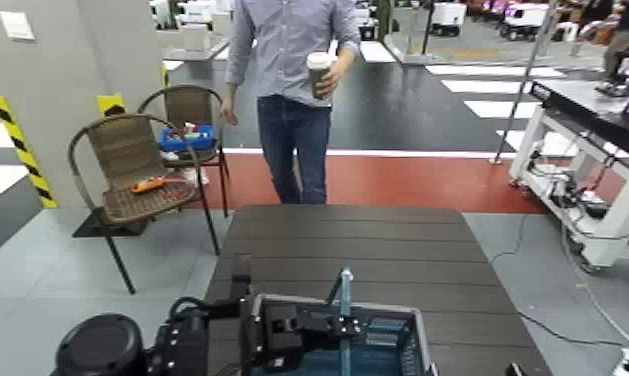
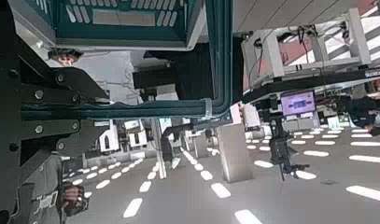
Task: Grasp the handle of the crate.
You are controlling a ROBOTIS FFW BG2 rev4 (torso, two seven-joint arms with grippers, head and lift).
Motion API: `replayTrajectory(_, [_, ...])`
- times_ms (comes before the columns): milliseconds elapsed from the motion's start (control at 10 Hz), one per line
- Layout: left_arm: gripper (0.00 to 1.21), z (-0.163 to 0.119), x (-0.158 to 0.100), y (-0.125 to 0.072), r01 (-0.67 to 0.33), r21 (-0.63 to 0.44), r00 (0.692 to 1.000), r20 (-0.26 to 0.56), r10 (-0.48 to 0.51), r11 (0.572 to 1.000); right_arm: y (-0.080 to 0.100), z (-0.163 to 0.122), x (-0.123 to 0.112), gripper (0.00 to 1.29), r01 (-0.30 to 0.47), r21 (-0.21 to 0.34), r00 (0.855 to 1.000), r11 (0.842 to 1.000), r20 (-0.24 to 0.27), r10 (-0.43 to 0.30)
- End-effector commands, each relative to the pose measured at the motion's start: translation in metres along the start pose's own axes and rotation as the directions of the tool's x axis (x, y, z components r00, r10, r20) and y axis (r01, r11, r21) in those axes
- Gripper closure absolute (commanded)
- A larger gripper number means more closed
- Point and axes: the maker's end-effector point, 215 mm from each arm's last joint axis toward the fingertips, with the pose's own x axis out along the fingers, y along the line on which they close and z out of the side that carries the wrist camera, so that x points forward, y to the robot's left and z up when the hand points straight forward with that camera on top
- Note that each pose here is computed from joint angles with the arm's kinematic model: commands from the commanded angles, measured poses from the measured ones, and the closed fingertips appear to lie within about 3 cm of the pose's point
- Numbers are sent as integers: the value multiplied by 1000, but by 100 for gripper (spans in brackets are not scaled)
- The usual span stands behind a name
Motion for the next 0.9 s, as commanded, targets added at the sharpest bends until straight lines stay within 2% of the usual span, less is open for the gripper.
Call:
replayTrajectory(100, [119, -17, -15, -13, 26, -86, 1000, -3, -26, 996, -1, 0, -1, 15, 6, 0, 1000, 1000, 4, -6])
replayTrajectory(300, [119, -30, -20, -23, 65, -145, 998, 8, -65, 987, -2, 1, -1, 15, 12, 3, 1000, 1000, 11, -12])
replayTrajectory(600, [119, -34, -22, -37, 126, -199, 992, 44, -120, 972, -6, -1, 0, 15, 32, 5, 999, 999, 12, -32])
replayTrajectory(900, [119, -41, -20, -48, 174, -241, 985, 44, -168, 955, -6, -2, 1, 15, 38, 7, 999, 999, 13, -38])
